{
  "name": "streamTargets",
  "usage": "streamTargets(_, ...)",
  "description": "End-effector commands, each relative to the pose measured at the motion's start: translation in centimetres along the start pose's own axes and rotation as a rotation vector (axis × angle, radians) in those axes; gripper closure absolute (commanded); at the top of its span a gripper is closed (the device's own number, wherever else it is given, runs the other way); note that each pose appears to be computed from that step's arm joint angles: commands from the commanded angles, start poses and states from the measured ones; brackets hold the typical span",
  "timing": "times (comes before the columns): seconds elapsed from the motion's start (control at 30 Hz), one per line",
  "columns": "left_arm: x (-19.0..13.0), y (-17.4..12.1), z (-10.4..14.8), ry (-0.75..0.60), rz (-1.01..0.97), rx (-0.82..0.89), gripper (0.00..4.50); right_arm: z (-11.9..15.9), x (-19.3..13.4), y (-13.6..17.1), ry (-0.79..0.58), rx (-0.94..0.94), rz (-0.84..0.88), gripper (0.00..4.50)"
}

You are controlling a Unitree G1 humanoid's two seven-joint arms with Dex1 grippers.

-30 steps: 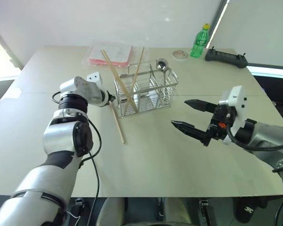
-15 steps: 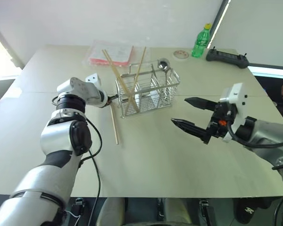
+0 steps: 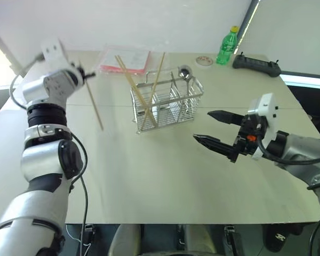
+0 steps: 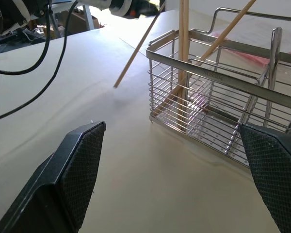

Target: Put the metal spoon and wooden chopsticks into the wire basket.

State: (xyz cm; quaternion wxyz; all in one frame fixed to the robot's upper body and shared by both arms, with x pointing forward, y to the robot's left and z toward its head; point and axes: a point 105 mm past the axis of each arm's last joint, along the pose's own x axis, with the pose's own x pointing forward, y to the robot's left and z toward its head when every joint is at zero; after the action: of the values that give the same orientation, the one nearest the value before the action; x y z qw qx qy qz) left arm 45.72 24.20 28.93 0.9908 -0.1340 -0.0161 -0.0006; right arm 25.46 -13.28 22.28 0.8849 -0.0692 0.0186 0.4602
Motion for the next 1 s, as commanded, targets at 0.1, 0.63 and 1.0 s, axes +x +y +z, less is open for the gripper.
streamTargets(0.1,-7.1,-6.2,13.1,-0.506,-0.432,-0.066,4.48,1.0,-0.4,-0.1,-0.007,-0.021,0.006,0.00)
streamTargets(0.63,-10.9,-16.5,8.2,-0.396,-0.914,0.083,4.48,0.7,-1.3,-0.5,0.012,-0.021,-0.035,0.00)
streamTargets(1.0,-10.7,-17.4,2.2,-0.290,-0.978,0.149,2.96,1.0,-1.8,-0.5,-0.008,-0.008,-0.077,0.00)
